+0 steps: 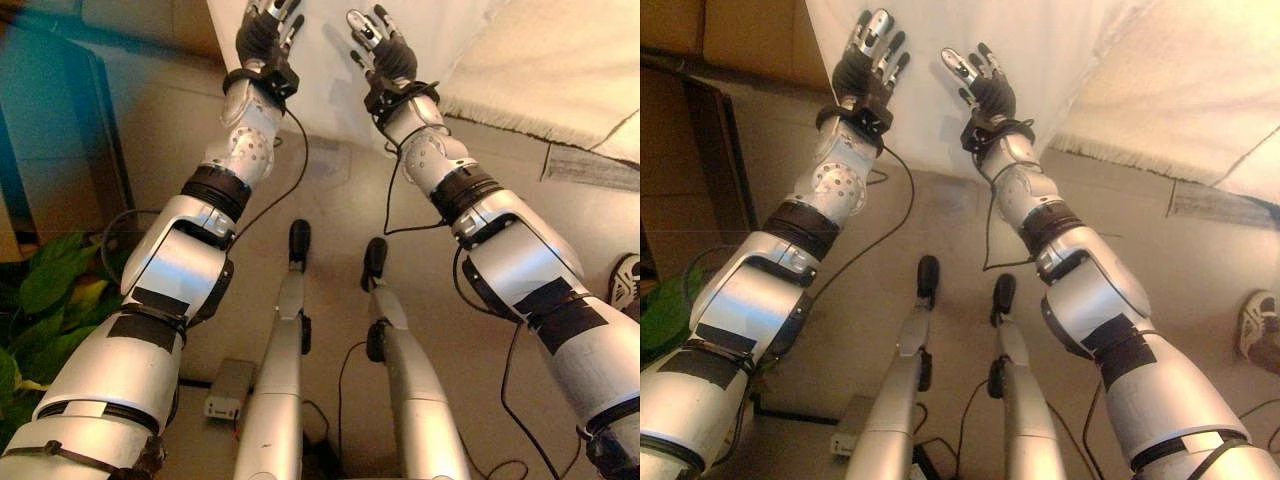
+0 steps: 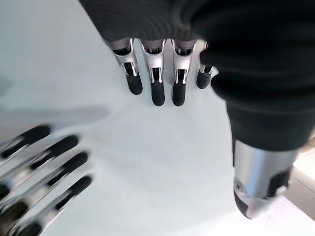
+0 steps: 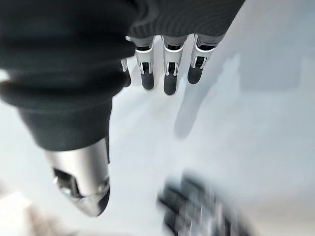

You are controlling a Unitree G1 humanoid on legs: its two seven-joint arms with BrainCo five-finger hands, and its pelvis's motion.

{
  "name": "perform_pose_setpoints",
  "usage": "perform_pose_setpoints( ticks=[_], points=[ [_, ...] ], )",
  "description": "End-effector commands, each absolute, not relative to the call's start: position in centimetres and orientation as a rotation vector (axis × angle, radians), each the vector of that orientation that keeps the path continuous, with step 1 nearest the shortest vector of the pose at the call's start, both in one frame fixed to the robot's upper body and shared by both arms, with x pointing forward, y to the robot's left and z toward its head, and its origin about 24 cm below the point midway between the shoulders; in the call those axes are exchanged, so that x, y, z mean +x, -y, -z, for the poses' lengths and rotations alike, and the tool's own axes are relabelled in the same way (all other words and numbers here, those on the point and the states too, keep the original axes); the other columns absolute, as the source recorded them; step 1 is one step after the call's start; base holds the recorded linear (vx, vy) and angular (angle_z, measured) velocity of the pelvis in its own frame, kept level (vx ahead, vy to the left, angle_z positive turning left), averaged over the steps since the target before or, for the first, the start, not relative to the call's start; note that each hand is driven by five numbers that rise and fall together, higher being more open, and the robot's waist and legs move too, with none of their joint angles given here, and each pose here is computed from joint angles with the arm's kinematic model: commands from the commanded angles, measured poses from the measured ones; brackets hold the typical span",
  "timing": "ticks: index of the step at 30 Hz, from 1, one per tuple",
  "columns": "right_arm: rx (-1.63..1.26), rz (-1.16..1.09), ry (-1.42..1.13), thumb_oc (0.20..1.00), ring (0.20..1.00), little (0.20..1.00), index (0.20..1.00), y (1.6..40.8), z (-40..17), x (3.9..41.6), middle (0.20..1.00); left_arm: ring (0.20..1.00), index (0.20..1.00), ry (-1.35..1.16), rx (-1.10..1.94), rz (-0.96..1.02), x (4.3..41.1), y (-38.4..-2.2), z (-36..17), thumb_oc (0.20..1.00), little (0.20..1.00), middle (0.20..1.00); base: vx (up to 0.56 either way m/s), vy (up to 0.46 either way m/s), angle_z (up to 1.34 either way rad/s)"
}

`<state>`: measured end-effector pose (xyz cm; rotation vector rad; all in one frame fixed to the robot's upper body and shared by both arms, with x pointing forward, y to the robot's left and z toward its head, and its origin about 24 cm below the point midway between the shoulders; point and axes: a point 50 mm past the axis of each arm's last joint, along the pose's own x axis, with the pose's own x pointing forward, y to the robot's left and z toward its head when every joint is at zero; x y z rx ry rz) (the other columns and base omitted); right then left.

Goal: Make the bed

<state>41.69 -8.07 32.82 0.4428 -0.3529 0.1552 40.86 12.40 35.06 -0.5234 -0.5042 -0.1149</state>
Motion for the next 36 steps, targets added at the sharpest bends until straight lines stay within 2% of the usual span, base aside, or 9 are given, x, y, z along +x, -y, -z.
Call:
perform_pose_setpoints(
  ticks=[1, 10, 17, 22, 29, 33, 36],
  points=[
    [0.387, -0.111, 0.525, 1.000, 1.000, 1.000, 1.000, 8.3, -38.5, 40.1, 1.000, 1.000, 1.000, 0.702, -0.450, 0.021, 38.8, -13.8, -41.6, 1.000, 1.000, 1.000, 0.02, 0.017, 0.10],
    [0.379, 0.062, 0.531, 1.000, 1.000, 1.000, 1.000, 11.2, -38.5, 40.4, 1.000, 1.000, 1.000, 0.687, -0.359, -0.144, 38.8, -16.7, -41.8, 1.000, 1.000, 1.000, 0.02, 0.038, 0.09],
    [0.335, 0.258, 0.463, 1.000, 1.000, 1.000, 1.000, 16.3, -36.6, 41.2, 1.000, 1.000, 1.000, 0.600, -0.285, -0.252, 39.6, -19.4, -40.0, 1.000, 1.000, 1.000, 0.00, 0.032, 0.04],
    [0.334, 0.419, 0.365, 1.000, 1.000, 1.000, 1.000, 20.9, -32.7, 41.6, 1.000, 1.000, 1.000, 0.545, -0.262, -0.350, 39.9, -22.3, -37.5, 1.000, 1.000, 1.000, -0.03, 0.035, 0.02],
    [0.431, 0.682, 0.102, 1.000, 1.000, 1.000, 1.000, 27.2, -19.9, 40.3, 1.000, 1.000, 1.000, 0.411, -0.332, -0.528, 39.7, -27.4, -28.9, 1.000, 1.000, 1.000, -0.03, 0.045, 0.04],
    [0.474, 0.834, -0.069, 1.000, 1.000, 1.000, 1.000, 29.9, -11.4, 37.1, 1.000, 1.000, 1.000, 0.210, -0.374, -0.653, 38.5, -29.7, -19.5, 1.000, 1.000, 1.000, 0.01, 0.014, -0.03],
    [0.474, 0.931, -0.203, 1.000, 1.000, 1.000, 1.000, 31.3, -5.3, 33.6, 1.000, 1.000, 1.000, 0.037, -0.415, -0.730, 36.3, -30.5, -11.9, 1.000, 1.000, 1.000, -0.03, -0.008, -0.13]
  ],
)
